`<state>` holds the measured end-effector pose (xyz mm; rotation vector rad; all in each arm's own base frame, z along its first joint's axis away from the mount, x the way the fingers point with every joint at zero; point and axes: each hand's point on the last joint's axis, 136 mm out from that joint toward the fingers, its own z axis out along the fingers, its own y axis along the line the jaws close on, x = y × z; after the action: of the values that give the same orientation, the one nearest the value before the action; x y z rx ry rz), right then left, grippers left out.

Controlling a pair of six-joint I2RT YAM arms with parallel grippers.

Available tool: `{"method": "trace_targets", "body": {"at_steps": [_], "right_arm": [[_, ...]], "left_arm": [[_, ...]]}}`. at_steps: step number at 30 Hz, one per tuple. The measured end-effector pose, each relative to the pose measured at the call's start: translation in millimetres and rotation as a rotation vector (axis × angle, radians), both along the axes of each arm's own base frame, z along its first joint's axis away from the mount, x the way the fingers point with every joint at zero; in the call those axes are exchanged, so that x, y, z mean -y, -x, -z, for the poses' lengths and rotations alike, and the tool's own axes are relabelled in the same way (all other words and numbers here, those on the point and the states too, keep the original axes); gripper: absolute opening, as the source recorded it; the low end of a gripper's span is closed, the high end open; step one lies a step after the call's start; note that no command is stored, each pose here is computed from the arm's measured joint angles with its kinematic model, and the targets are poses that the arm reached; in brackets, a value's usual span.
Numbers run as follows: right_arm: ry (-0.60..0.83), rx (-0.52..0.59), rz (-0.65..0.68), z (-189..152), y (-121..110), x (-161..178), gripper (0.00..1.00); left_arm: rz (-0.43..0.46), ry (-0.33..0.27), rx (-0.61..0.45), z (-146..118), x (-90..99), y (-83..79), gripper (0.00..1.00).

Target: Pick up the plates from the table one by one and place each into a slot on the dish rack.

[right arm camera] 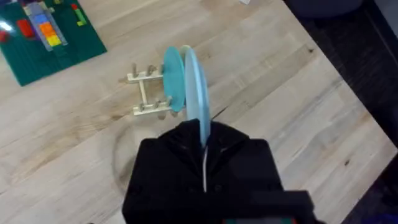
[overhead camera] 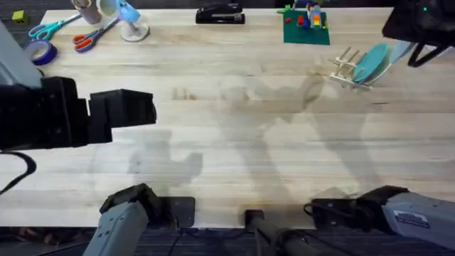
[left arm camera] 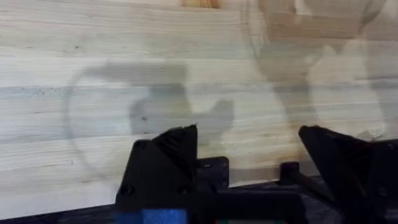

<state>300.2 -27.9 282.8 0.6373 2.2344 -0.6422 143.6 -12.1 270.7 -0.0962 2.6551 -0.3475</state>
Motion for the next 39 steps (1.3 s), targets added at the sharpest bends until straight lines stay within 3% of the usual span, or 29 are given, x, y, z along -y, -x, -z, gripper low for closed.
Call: {"method": "trace_targets", "body": {"at_steps": [7, 21, 39], "right_arm": [[-0.012, 0.004, -0.024, 5, -14, -1, 0.027], [-0.059, -0.091, -0.046, 65, -27, 4, 0.027], [-0.048, -0.145, -0.082, 87, -53, 14, 0.027]], "left_arm": [[0.000, 0.000, 0.000, 0, 0.0, -0.1, 0.994], [0.000, 0.000, 0.000, 0, 0.0, -0.1, 0.993], [0.000, 0.000, 0.000, 0, 0.0, 0.0, 0.993]]}}
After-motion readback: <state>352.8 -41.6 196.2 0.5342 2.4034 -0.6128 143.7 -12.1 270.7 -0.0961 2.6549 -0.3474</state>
